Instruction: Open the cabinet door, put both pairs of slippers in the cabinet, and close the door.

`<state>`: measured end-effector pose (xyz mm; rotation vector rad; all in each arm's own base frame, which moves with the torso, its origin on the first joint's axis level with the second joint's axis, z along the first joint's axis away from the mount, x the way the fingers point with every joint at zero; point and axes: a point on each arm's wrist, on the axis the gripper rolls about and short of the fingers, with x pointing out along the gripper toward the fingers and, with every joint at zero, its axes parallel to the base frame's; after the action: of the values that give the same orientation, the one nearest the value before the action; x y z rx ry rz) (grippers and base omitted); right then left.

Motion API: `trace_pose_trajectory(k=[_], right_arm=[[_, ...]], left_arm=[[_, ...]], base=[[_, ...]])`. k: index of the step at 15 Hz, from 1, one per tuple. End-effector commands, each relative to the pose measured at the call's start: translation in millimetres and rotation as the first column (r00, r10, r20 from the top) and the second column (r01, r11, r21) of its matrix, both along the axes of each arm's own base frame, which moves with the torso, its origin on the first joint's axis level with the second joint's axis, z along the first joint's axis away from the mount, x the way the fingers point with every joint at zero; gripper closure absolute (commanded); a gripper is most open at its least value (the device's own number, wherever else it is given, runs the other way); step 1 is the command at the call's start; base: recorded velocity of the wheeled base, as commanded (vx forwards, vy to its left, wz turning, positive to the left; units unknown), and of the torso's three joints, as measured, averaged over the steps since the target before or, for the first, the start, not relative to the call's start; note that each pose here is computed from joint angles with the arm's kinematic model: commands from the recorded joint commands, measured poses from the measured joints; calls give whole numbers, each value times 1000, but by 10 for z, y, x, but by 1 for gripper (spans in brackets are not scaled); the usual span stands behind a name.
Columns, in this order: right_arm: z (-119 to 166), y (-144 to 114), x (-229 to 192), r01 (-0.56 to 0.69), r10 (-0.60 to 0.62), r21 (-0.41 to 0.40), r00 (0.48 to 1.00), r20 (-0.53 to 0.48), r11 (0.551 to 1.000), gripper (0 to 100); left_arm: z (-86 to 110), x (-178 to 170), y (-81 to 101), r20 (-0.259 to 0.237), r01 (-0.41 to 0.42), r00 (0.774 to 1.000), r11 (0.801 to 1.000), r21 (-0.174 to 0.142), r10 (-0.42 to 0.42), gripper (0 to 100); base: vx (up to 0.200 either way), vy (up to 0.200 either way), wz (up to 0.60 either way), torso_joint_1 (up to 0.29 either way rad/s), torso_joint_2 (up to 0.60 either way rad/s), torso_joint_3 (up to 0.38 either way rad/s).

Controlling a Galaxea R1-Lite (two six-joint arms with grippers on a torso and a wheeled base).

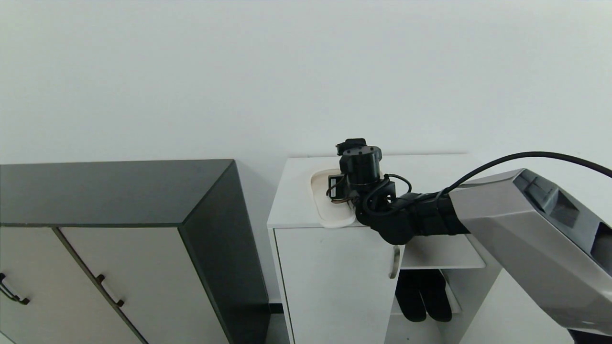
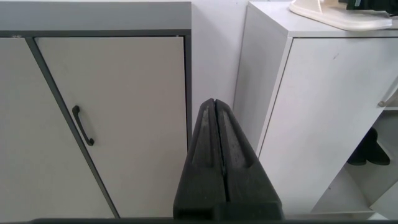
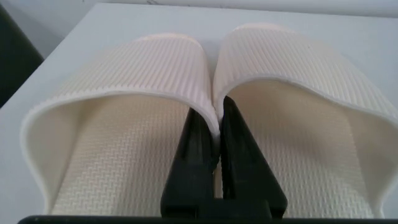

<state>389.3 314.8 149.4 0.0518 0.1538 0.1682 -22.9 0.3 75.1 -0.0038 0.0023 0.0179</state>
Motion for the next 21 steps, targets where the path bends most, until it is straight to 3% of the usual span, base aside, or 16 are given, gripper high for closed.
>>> trace_pose_trajectory(k=[1,4,12,21], right_arm=[[116,-1,-50,-6,5,18,1000,18,1000,100],[395,-98,-449,-55,55,30,998,22,998,100],[463,-724,-1667,-313,312,56,950,14,948,100],[429,-723,-1752,-331,332,57,943,-1,942,100]], left_arm=[[0,1,0,-1,-1,1000,1000,-1,1,100],[0,1,0,-1,-1,1000,1000,-1,1,100],[0,1,0,-1,-1,1000,1000,1,1,100],[0,1,0,-1,1,1000,1000,1,-1,100]], base=[[0,0,0,0,0,0],[0,0,0,0,0,0],[-25,0,0,1,0,1],[-200,0,0,2,5,2]])
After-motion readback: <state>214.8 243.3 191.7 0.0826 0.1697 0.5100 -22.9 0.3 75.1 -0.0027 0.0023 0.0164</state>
